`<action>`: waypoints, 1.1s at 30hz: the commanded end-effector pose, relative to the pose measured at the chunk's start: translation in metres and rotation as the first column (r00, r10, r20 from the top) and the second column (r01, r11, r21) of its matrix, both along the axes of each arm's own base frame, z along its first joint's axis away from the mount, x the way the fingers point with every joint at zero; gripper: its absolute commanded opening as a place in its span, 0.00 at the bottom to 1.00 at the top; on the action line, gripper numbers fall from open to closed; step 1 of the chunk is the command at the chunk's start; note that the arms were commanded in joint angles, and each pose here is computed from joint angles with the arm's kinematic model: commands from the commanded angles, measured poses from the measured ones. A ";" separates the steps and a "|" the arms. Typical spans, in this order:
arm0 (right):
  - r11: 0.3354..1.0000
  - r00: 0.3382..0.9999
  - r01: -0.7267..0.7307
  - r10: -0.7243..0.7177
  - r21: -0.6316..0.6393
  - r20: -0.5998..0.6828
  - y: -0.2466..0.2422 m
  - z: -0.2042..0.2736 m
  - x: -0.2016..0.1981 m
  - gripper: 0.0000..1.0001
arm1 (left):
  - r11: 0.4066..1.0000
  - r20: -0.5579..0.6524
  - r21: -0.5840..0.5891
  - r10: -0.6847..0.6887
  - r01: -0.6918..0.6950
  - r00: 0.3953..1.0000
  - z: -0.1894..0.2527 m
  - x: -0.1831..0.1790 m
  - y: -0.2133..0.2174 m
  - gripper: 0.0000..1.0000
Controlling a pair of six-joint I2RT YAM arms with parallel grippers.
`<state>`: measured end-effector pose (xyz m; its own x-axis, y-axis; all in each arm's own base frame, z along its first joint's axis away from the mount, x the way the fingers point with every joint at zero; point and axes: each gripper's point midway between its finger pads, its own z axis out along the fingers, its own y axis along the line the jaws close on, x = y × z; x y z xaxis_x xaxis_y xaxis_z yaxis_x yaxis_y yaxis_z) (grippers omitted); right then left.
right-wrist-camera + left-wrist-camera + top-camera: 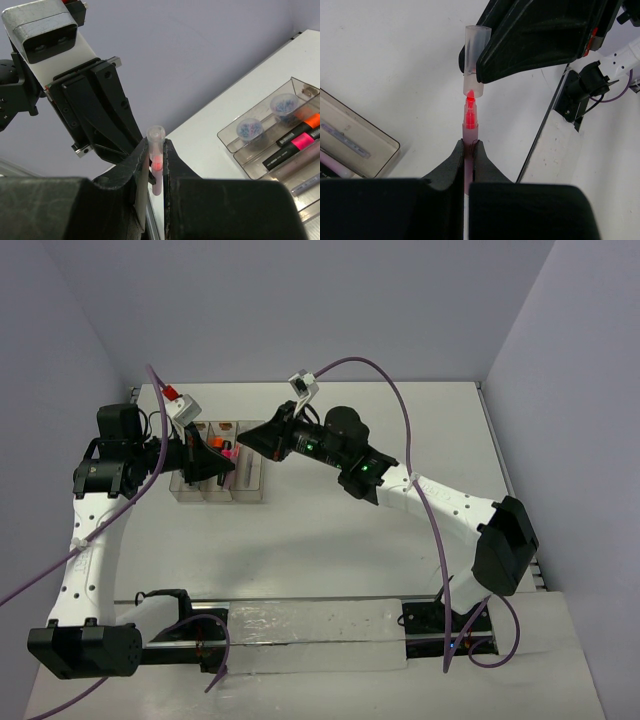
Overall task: Sort the stationery into containers
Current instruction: Close the pen cap on the pen.
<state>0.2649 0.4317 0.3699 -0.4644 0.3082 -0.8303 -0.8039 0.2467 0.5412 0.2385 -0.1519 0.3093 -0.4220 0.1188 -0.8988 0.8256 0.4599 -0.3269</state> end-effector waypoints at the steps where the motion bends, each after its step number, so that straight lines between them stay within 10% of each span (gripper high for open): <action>1: 0.997 0.998 -0.030 0.026 0.069 0.061 0.000 0.033 -0.009 0.00 | 1.000 0.045 -0.007 -0.018 0.018 0.999 0.008 0.001 -0.002 0.00; 33: 0.999 0.999 -0.042 0.043 -0.029 0.026 0.010 -0.006 -0.012 0.00 | 1.000 0.109 -0.026 -0.013 0.016 0.994 0.035 0.008 -0.004 0.00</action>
<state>0.2622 0.4354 0.3670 -0.4634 0.2962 -0.8352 -0.8088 0.2438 0.5352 0.2397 -0.1523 0.3093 -0.4455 0.1081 -0.8887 0.8139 0.4624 -0.3518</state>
